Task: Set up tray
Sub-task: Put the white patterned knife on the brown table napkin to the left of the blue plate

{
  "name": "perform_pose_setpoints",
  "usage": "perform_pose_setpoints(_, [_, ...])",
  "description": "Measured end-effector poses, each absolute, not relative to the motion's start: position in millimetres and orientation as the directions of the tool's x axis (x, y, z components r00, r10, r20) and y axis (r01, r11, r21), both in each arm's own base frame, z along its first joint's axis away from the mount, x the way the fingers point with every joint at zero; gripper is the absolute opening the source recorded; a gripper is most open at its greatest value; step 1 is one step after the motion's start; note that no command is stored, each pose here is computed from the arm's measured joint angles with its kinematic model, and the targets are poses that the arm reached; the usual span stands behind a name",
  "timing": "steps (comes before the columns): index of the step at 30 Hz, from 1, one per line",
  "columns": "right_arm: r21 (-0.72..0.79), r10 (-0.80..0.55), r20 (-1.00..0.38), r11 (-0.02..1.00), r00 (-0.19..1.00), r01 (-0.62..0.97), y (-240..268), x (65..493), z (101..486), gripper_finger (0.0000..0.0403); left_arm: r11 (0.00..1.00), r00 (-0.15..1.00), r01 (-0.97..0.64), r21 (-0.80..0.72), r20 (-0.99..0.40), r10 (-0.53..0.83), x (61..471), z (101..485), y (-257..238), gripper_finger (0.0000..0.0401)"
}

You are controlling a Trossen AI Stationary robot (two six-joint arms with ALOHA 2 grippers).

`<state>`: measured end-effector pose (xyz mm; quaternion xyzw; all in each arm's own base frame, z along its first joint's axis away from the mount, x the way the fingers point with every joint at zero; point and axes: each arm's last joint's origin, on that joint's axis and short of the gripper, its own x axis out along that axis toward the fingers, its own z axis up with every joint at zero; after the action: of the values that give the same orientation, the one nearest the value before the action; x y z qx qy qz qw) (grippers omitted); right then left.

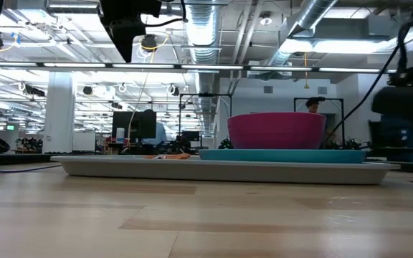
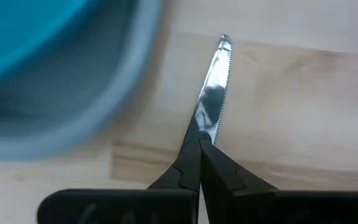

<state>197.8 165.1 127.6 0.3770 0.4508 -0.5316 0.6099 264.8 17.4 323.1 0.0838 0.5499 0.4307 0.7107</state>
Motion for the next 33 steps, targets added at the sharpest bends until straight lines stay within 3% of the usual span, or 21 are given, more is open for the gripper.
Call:
perform_pose_setpoints(5, [-0.069, -0.318, -0.948, 0.200, -0.002, 0.977, 187, 196, 130, 0.0000, 0.626, 0.036, -0.524, 0.578, -0.719, 0.694, 266, 323, 16, 0.0059])
perform_pose_setpoints(16, [-0.035, -0.346, -0.926, 0.484, 0.154, 0.875, 231, 202, 198, 0.0000, 0.728, 0.182, -0.481, 0.490, -0.756, 0.629, 278, 323, -6, 0.0059])
perform_pose_setpoints(21, [-0.032, -0.314, -0.931, 0.574, 0.184, 0.819, 242, 200, 211, 0.0000, 0.866, 0.358, -0.281, 0.414, -0.791, 0.495, 294, 322, -34, 0.0059])
perform_pose_setpoints(26, [-0.046, -0.271, -0.950, 0.616, 0.156, 0.787, 251, 189, 211, 0.0000, 0.958, 0.556, -0.031, 0.284, -0.792, 0.252, 314, 318, -79, 0.0059])
perform_pose_setpoints(30, [-0.061, -0.283, -0.946, 0.629, 0.156, 0.775, 260, 172, 211, 0.0000, 0.931, 0.643, 0.218, 0.292, -0.761, 0.088, 333, 305, -121, 0.0059])
perform_pose_setpoints(33, [-0.057, -0.251, -0.958, 0.639, 0.138, 0.767, 270, 157, 211, 0.0000, 0.851, 0.630, 0.350, 0.393, -0.771, 0.097, 346, 278, -142, 0.0059])
